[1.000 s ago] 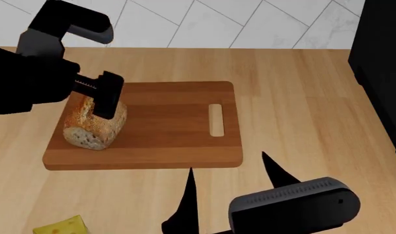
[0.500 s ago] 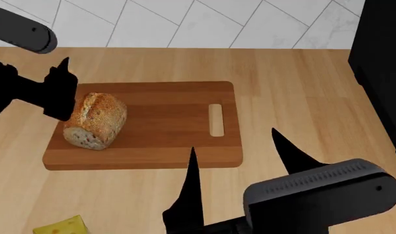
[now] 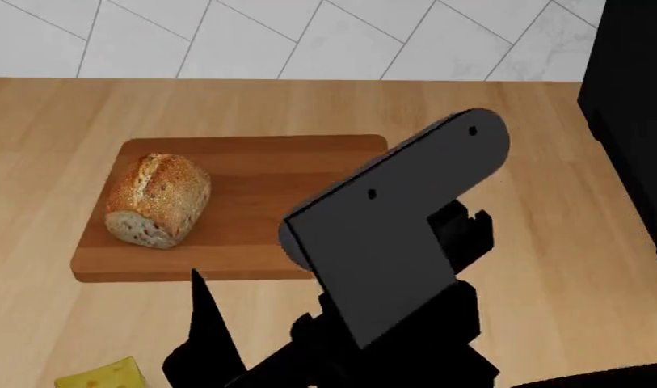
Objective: Place the bread and cheese on the cutting board.
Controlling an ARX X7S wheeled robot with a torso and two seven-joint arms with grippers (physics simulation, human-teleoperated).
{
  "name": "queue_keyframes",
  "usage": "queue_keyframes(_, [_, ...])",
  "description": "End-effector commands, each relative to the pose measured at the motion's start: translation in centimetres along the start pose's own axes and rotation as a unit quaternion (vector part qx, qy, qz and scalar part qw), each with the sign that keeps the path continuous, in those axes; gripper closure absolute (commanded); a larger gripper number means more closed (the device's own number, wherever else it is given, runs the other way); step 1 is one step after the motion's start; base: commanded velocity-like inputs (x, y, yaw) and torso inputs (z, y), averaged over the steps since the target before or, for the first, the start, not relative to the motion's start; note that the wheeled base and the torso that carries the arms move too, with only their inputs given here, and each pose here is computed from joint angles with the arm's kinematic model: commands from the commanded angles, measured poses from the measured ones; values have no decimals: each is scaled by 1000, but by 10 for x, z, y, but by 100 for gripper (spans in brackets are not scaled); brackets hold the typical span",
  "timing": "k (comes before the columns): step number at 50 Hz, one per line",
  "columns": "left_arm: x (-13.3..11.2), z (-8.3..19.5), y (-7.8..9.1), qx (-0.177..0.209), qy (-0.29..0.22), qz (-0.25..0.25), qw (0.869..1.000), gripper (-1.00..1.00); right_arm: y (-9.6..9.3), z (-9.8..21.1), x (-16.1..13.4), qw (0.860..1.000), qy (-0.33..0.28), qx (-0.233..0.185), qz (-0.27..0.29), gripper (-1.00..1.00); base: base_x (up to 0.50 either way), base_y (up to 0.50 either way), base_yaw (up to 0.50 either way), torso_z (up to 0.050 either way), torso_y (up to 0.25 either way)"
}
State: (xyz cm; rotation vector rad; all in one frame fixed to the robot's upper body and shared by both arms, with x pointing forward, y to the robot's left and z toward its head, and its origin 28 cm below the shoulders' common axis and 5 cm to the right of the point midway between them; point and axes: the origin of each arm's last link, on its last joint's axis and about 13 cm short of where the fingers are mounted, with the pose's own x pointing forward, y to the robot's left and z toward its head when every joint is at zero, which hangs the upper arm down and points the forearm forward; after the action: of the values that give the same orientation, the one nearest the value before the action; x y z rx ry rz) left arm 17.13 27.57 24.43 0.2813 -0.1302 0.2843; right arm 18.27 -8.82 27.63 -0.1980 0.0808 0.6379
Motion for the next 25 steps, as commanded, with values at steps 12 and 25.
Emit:
queue_keyframes(12, [-27,8,24,-21,-6,52,998,-100,-3,55,80,976,133,44,169,-100,1,0,0,0,0])
queue_keyframes(25, [-31,-1,20,-28,-2,46,999,-100,21,65,84,937,201,120,260,-100,0,0,0,0,0])
